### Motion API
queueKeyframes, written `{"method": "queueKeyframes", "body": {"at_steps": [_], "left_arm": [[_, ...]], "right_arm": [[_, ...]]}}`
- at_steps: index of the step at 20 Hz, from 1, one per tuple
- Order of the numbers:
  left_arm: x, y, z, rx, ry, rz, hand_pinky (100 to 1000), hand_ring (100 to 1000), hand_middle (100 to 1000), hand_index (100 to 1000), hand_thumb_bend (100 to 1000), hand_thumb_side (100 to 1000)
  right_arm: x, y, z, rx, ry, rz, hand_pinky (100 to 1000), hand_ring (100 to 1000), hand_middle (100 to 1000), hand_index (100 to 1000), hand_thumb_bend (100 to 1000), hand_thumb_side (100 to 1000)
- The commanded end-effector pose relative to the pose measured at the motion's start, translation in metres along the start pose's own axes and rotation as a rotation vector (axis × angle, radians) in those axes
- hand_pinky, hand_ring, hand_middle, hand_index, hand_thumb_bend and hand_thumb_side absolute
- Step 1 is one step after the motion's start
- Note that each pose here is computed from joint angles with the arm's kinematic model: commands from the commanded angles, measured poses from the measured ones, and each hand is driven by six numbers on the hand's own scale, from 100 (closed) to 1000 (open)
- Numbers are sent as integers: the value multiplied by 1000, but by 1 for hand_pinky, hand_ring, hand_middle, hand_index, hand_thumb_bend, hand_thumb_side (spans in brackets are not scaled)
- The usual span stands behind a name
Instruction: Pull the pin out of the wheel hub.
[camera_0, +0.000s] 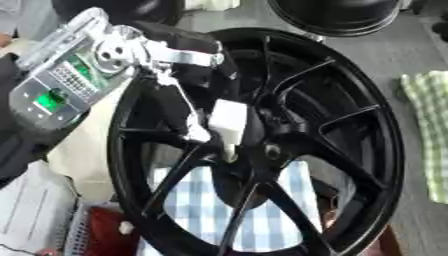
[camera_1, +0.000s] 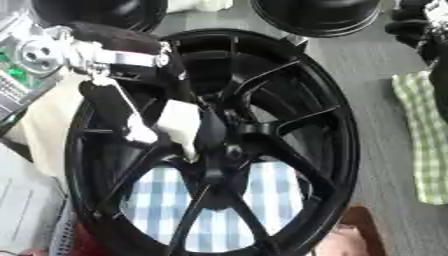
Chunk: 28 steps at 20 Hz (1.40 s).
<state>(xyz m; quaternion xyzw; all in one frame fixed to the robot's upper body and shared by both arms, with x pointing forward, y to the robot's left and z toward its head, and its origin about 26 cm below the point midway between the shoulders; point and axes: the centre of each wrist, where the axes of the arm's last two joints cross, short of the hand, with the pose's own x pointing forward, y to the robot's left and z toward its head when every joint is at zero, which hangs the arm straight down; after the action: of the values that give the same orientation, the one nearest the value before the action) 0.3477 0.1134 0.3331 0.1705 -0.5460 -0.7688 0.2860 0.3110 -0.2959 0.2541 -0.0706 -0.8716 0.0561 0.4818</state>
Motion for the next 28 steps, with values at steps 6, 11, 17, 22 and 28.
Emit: {"method": "queueKeyframes", "body": {"at_steps": [6, 11, 17, 22, 28], "left_arm": [[0, 5, 3, 80, -5, 45, 733, 593, 431, 539, 267, 207], [1, 9, 8, 109, -11, 43, 722, 575, 401, 491, 213, 158], [5, 21, 22, 178, -17, 40, 715, 562, 370, 440, 182, 111], [5, 33, 38, 240, -18, 62, 716, 557, 362, 437, 154, 106], [-2, 52, 63, 373, 0, 104, 712, 546, 352, 435, 104, 103]], "right_arm": [[8, -4, -3, -10, -25, 14, 886, 731, 654, 702, 100, 651], [8, -4, -3, -9, -24, 16, 887, 732, 654, 702, 100, 652], [8, -4, -3, -8, -24, 16, 887, 732, 655, 703, 100, 651], [8, -4, -3, -8, -24, 18, 887, 733, 655, 703, 100, 651], [8, -4, -3, -8, -24, 17, 887, 733, 655, 703, 100, 651]]}}
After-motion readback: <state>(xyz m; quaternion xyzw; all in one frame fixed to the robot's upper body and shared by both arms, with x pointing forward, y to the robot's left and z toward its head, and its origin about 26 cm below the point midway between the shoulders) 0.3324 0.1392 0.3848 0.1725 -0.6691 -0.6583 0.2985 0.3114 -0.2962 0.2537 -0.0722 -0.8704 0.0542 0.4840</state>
